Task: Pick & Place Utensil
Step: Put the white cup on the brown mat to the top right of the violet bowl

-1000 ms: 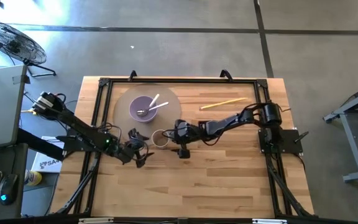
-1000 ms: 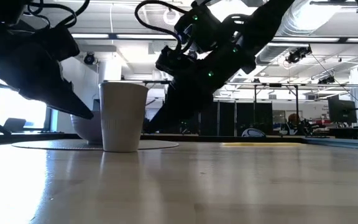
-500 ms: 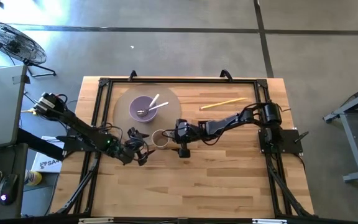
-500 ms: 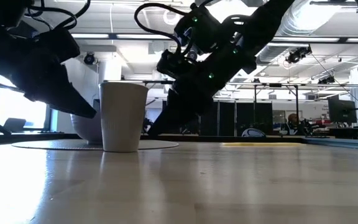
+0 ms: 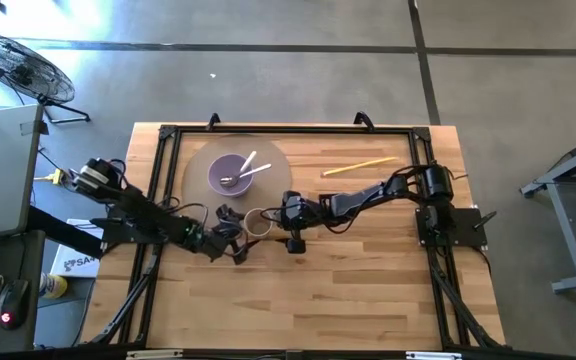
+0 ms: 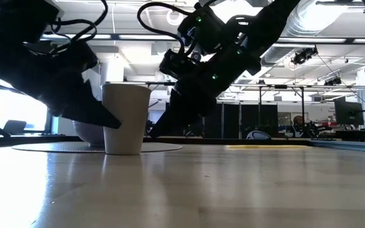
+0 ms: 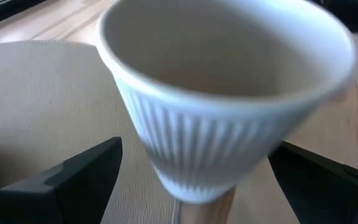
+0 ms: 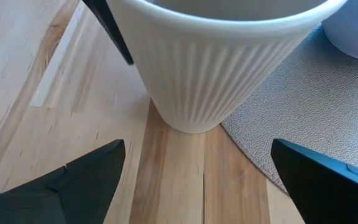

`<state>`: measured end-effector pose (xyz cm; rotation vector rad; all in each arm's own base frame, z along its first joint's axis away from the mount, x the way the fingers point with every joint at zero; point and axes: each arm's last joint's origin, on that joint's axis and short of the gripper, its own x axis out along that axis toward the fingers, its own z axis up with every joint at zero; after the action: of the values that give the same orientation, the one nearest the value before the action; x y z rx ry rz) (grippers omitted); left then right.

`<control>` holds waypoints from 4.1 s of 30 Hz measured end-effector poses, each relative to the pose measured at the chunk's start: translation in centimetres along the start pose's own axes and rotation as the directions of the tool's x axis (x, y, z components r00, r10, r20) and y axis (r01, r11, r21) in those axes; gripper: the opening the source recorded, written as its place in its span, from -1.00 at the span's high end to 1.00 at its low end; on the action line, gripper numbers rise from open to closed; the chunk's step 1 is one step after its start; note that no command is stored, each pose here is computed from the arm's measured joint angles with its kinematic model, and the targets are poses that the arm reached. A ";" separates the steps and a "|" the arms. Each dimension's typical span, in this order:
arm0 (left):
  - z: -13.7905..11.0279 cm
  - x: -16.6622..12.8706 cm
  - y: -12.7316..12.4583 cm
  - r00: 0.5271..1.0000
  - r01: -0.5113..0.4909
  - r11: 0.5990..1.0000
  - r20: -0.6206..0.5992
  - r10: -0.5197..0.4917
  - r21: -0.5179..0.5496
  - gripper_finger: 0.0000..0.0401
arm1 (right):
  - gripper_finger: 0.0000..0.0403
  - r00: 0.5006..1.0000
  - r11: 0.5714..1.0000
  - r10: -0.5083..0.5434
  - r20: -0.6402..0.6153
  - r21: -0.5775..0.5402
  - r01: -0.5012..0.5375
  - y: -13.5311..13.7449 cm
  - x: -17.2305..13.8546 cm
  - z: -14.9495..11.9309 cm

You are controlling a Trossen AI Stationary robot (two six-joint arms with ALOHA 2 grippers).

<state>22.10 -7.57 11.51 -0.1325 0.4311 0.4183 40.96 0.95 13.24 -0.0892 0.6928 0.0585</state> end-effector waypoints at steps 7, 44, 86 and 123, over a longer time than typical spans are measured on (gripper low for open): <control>-0.2 1.1 0.1 1.000 0.025 0.999 0.000 -0.025 0.024 -0.97 | -0.97 1.000 1.000 0.007 0.002 -0.006 -0.007 0.4 0.0 0.0; 1.8 3.8 -3.1 0.988 0.056 0.995 0.136 -0.068 0.088 -0.97 | -0.97 0.995 1.000 0.006 -0.102 -0.017 -0.007 1.5 -0.1 -0.9; 9.6 3.8 -4.0 0.963 0.251 0.954 -0.140 -0.229 0.163 -0.70 | -0.97 0.967 0.990 -0.127 -0.220 -0.086 0.111 3.1 -5.4 0.7; 25.0 6.9 26.5 0.998 0.012 0.993 -0.058 -0.005 0.121 -0.69 | -0.97 0.946 0.943 -0.320 -0.057 0.076 0.324 4.4 -8.9 -3.3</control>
<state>26.08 24.28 30.11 -0.0286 0.5116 0.3793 31.62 4.73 16.14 -0.1220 0.7163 -0.2886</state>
